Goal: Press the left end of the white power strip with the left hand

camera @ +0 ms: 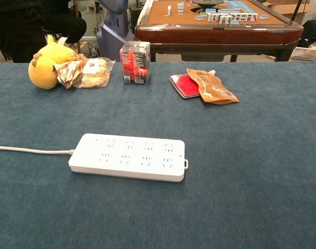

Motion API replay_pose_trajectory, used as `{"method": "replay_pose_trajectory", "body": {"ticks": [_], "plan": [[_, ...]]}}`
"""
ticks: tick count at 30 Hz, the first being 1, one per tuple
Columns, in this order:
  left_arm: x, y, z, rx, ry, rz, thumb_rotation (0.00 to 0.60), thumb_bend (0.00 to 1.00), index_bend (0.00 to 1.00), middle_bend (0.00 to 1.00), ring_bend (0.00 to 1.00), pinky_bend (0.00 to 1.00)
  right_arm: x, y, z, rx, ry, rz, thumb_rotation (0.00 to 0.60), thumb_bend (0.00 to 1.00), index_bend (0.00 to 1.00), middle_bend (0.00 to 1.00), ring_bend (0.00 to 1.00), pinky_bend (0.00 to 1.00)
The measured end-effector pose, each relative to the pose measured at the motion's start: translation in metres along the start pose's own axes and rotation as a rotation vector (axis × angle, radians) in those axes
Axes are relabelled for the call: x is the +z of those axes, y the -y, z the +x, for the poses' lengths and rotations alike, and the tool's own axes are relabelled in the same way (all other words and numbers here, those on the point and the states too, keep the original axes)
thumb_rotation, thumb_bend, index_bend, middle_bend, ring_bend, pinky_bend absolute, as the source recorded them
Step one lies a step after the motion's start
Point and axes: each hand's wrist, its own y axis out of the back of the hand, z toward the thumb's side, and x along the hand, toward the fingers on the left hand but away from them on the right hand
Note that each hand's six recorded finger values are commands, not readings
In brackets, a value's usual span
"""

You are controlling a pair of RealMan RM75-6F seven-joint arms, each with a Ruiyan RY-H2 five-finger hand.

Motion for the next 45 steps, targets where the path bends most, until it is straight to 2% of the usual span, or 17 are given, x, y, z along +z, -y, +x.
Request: {"method": "replay_pose_trajectory", "body": {"ticks": [9,16,26,32,38,45], "plan": [[0.012,0.002,0.007,-0.036,0.049,-0.025,0.600,0.35,0.43,0.74,0.60,0.81,-0.001,-0.001,0.000,0.000,0.004,0.000,0.600,0.16,0.40,0.39,0.41,0.50],[0.041,-0.003,0.025,-0.052,0.173,-0.020,0.600,0.35,0.38,0.85,0.68,0.83,0.002,-0.009,0.000,-0.013,-0.003,0.002,0.600,0.16,0.40,0.39,0.41,0.50],[0.107,0.008,0.048,-0.192,0.421,-0.037,0.600,0.35,0.32,0.91,0.71,0.85,0.002,-0.025,0.002,-0.040,0.012,0.009,0.600,0.16,0.40,0.39,0.41,0.50],[0.145,0.019,0.049,-0.286,0.527,-0.065,0.600,0.35,0.29,0.94,0.73,0.88,0.002,-0.028,0.001,-0.042,0.019,0.014,0.600,0.16,0.40,0.39,0.41,0.50],[0.171,0.025,0.051,-0.347,0.594,-0.072,0.600,0.35,0.29,0.96,0.74,0.90,0.004,-0.028,-0.002,-0.041,0.022,0.023,0.600,0.16,0.40,0.39,0.41,0.50],[0.191,0.032,0.053,-0.385,0.624,-0.077,0.600,0.35,0.27,0.98,0.75,0.90,0.006,-0.028,-0.003,-0.042,0.015,0.022,0.600,0.16,0.40,0.39,0.41,0.50]]}}
